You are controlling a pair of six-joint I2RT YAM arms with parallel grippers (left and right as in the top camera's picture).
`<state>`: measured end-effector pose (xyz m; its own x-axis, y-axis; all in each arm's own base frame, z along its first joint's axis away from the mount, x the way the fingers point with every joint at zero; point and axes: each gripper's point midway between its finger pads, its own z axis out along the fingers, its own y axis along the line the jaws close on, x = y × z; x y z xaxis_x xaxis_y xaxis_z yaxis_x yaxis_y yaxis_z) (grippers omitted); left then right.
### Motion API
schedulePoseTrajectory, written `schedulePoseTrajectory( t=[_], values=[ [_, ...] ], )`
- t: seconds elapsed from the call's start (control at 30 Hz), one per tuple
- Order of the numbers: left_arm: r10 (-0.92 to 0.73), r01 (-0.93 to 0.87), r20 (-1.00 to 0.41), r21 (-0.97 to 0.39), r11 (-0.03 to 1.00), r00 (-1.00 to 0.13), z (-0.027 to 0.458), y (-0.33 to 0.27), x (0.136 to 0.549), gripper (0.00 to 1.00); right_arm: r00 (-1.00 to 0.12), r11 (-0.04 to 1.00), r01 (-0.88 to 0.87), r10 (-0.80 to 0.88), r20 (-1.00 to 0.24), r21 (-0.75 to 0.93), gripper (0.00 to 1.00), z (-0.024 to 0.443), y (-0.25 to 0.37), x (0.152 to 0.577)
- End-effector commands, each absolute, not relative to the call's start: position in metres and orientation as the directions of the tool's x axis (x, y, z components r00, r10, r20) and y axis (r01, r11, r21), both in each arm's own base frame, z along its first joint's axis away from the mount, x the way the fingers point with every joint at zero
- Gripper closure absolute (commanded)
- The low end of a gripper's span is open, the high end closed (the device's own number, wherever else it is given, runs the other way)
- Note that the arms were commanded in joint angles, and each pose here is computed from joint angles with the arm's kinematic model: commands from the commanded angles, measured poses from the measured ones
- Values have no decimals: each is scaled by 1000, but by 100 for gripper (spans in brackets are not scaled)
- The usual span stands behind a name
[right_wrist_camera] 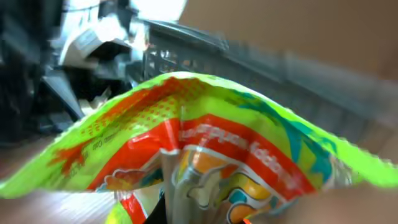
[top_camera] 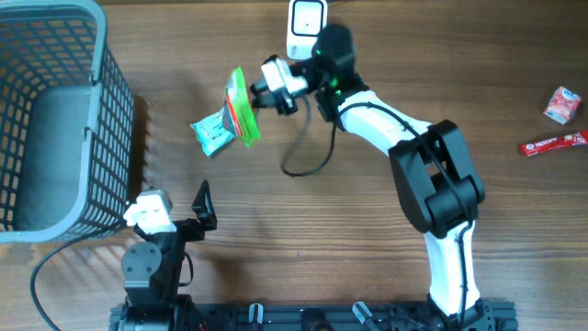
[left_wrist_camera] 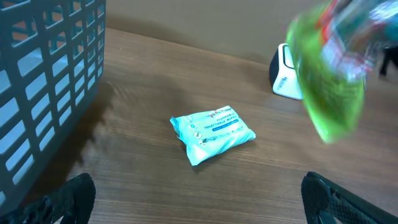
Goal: Scan the item barcode
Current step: 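Lift the Haribo bag up to the white scanner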
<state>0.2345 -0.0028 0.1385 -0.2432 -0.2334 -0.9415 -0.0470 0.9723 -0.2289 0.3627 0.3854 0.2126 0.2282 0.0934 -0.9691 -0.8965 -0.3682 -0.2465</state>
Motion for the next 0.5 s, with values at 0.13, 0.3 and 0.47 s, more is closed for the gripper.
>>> schedulePoseTrajectory(
  t=[0.13,0.3,0.47],
  values=[
    [-236,-40,-941,-234,972,-243,138,-4,235,0,-860,31,-453,-280,-427,891,96,147,372,382],
    [-236,-40,-941,-234,972,-243,138,-4,235,0,-958,226,-244,-208,-198,943,95,120,375,389],
    [-236,-40,-941,-234,972,-243,138,-4,235,0,-999,406,-33,-5,-34,913,95,99,359,421]
  ],
)
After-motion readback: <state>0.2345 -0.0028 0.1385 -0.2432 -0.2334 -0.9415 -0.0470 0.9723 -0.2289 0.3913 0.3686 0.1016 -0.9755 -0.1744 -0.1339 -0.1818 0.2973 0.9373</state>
